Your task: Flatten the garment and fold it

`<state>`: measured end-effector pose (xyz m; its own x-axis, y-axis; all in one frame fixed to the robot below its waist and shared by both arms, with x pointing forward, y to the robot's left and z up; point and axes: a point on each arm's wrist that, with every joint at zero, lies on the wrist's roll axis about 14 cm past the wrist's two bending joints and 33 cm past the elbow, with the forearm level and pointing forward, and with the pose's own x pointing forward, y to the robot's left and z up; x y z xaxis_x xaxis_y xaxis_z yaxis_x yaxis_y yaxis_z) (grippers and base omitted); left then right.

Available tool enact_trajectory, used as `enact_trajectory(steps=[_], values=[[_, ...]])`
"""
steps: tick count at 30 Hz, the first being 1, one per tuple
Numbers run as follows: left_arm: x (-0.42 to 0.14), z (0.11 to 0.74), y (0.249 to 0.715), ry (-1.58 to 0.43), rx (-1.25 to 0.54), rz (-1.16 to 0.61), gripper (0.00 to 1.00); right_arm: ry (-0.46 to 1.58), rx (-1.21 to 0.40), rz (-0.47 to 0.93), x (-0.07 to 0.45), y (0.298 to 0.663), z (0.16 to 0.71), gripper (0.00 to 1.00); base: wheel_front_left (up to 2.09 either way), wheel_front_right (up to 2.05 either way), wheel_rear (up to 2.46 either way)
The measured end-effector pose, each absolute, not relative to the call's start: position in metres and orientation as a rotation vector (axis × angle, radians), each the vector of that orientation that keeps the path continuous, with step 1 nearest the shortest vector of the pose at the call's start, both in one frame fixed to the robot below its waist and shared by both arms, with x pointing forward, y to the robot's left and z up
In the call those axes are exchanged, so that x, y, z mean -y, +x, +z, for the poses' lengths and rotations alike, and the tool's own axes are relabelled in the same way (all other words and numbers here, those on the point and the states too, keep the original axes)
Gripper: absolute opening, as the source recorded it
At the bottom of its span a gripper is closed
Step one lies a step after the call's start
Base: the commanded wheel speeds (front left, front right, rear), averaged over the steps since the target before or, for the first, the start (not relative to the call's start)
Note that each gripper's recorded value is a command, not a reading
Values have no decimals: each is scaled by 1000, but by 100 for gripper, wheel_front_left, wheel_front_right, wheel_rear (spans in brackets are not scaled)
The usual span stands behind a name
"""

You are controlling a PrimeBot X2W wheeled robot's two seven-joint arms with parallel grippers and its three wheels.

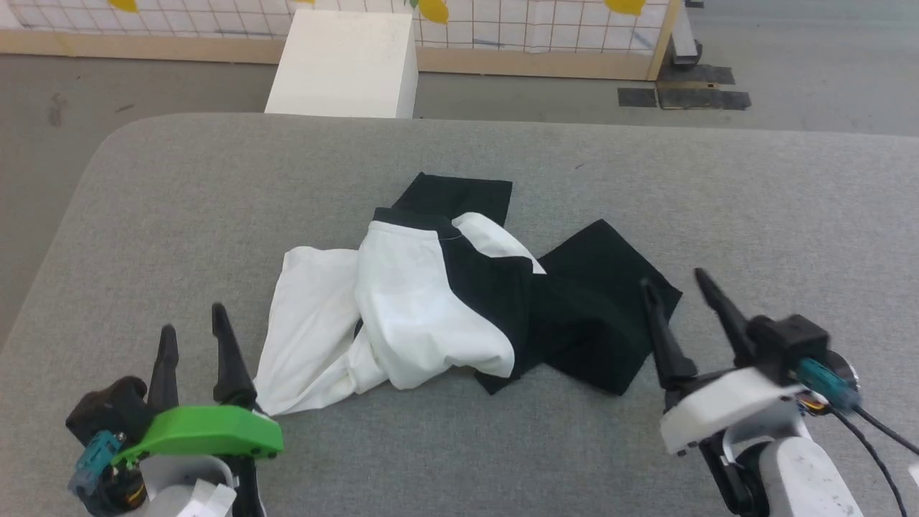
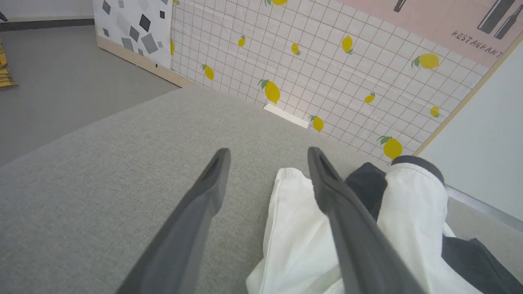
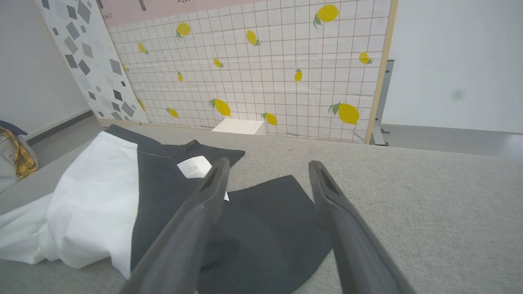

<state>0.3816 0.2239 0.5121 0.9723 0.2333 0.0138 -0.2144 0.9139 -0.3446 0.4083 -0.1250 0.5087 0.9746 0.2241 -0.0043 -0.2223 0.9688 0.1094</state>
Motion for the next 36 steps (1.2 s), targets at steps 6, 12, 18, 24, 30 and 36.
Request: enact_trajectory(steps=[6,12,18,24,30,36], values=[[-225,537,391,-284,155,219,100,31,-309,272,111,417,460,100,0,0,0],[-219,531,398,-271,156,206,100,-74,-588,295,106,428,419,100,0,0,0],[-223,518,404,-275,128,221,100,-178,-817,316,102,430,383,100,0,0,0],[-234,508,402,-265,104,252,100,-224,-920,346,94,435,375,0,0,0,0],[-235,508,398,-269,101,256,100,-139,-797,304,105,443,393,0,0,0,0],[-230,514,390,-278,113,241,100,-31,-598,95,172,443,437,0,0,0,0]])
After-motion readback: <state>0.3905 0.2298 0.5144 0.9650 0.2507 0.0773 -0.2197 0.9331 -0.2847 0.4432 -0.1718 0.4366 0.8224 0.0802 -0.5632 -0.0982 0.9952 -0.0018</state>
